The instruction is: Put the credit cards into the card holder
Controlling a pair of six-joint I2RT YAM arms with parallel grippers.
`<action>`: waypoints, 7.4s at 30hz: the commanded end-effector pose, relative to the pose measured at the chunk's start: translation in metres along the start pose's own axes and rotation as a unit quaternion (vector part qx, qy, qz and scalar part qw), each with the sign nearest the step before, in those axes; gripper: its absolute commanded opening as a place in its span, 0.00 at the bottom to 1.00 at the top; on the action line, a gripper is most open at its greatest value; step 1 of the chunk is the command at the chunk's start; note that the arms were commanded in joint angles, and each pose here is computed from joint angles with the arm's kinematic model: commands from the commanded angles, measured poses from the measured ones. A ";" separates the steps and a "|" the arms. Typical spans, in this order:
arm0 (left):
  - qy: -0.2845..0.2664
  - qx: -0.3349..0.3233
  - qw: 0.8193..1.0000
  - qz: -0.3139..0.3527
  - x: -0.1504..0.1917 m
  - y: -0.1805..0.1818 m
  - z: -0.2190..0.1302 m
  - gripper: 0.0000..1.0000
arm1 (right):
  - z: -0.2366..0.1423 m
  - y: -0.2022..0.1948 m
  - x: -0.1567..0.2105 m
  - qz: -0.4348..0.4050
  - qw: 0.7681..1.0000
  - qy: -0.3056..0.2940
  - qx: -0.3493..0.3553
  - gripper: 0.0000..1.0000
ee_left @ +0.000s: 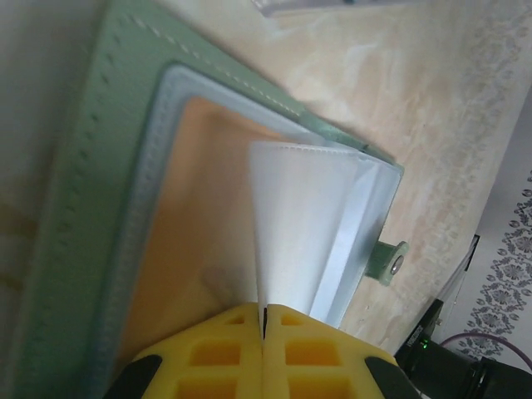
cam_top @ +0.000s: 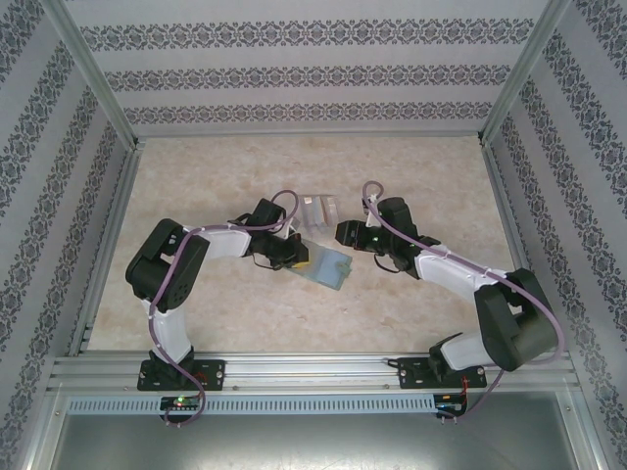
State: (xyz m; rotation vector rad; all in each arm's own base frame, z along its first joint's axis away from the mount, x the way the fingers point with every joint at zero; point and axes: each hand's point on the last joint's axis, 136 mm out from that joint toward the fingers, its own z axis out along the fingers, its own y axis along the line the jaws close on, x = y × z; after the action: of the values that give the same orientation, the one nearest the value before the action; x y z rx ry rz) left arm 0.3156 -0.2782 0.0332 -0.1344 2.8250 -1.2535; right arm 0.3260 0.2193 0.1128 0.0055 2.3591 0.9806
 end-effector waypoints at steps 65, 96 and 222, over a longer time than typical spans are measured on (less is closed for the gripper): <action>-0.094 -0.219 0.969 0.058 -0.010 0.082 -0.044 0.35 | 0.035 0.010 -0.058 -0.109 0.985 0.042 0.129 0.51; -0.170 -0.376 0.899 0.148 -0.076 -0.078 -0.078 0.74 | -0.090 -0.047 -0.071 -0.090 0.960 -0.166 0.208 0.98; -0.153 0.166 0.965 0.137 -0.062 -0.208 -0.098 0.00 | -0.050 0.028 -0.082 0.179 0.958 -0.131 -0.181 0.66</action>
State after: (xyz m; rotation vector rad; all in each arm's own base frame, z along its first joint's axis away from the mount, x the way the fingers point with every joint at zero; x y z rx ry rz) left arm 0.3793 -0.3261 0.2234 0.0209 2.3628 -1.3443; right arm 0.3599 0.1762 0.1820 0.5006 1.9882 1.4179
